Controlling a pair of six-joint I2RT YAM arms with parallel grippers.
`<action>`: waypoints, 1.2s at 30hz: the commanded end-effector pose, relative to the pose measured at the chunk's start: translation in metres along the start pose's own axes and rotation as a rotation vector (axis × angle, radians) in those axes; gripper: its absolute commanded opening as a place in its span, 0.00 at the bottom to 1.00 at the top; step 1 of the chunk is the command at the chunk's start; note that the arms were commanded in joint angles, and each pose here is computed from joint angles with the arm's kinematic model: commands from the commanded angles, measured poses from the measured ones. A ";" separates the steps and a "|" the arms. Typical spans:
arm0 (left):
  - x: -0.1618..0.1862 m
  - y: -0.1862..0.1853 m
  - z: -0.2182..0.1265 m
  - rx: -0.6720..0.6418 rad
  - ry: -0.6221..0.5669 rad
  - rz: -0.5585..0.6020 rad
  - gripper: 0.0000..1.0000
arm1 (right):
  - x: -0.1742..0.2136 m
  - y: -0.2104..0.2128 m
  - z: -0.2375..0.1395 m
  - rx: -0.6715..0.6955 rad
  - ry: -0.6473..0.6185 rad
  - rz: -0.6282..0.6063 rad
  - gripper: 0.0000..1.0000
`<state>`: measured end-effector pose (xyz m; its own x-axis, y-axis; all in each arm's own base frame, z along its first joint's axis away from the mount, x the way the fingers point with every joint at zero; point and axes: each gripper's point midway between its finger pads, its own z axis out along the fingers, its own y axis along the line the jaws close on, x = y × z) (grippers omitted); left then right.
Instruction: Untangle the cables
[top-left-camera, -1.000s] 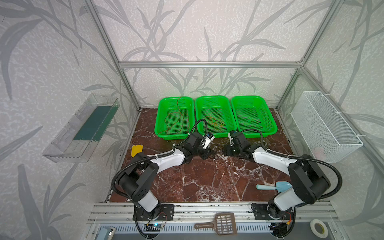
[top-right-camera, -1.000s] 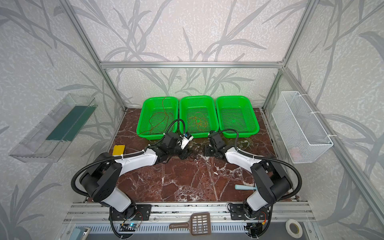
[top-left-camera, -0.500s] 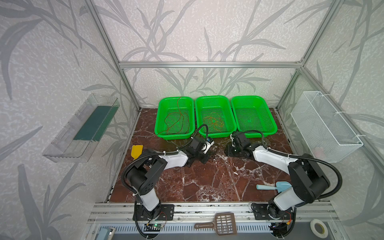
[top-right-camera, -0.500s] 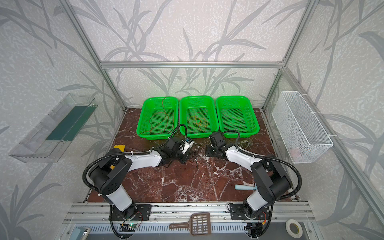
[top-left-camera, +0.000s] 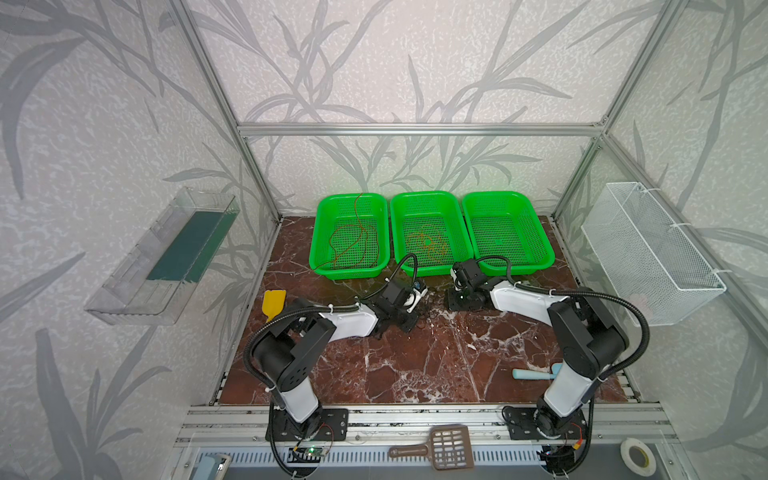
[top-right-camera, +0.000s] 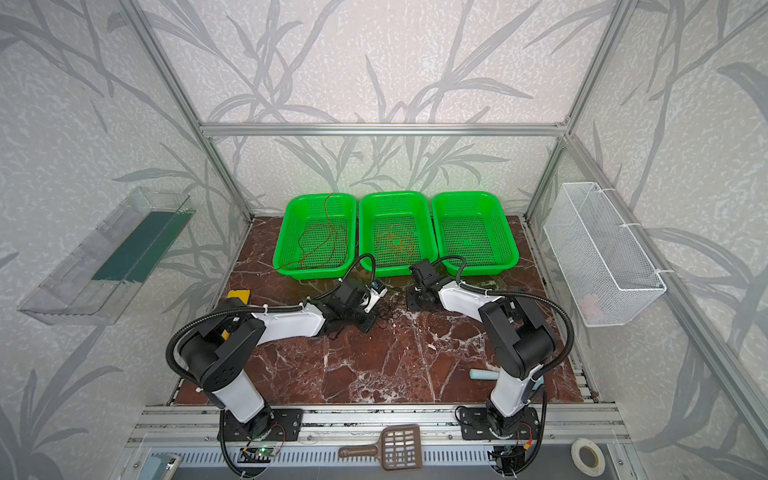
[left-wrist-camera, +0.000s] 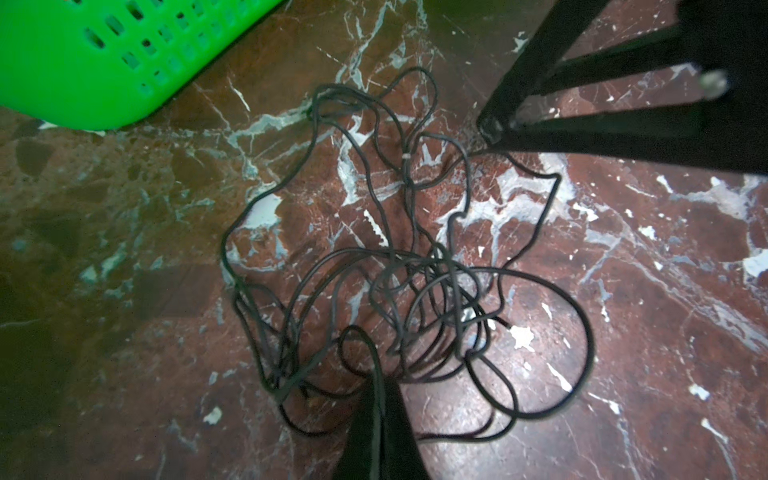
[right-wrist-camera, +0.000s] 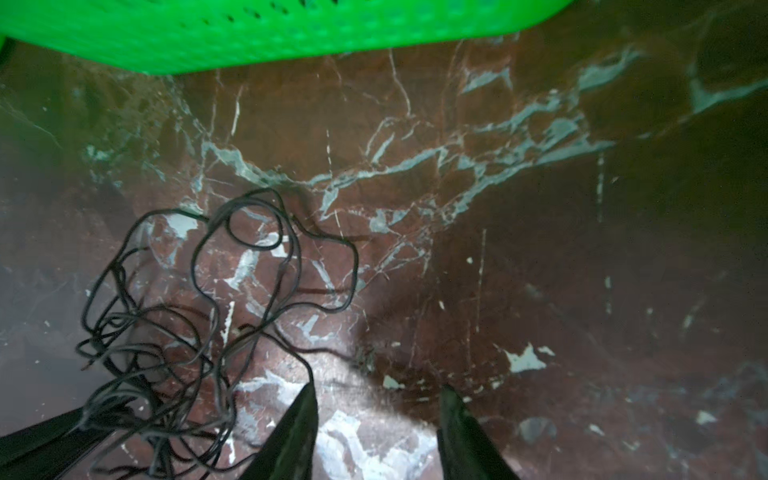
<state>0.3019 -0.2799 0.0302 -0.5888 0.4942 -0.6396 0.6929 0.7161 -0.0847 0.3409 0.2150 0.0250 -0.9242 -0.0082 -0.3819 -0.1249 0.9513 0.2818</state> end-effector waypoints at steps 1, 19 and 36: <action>0.005 0.000 -0.002 -0.015 0.019 -0.008 0.01 | -0.005 0.009 0.002 -0.041 -0.006 0.037 0.47; 0.007 -0.003 0.001 -0.008 0.033 -0.003 0.00 | -0.014 0.018 0.012 -0.105 -0.070 0.127 0.47; 0.008 -0.001 0.002 -0.019 0.055 -0.002 0.00 | -0.019 0.018 0.025 -0.089 -0.046 0.130 0.24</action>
<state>0.2960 -0.2767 0.0242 -0.6017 0.5154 -0.6102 0.6913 0.7187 -0.0748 0.3607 0.2457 0.0229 -0.9148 0.1260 -0.3837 -0.0589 0.8984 0.4353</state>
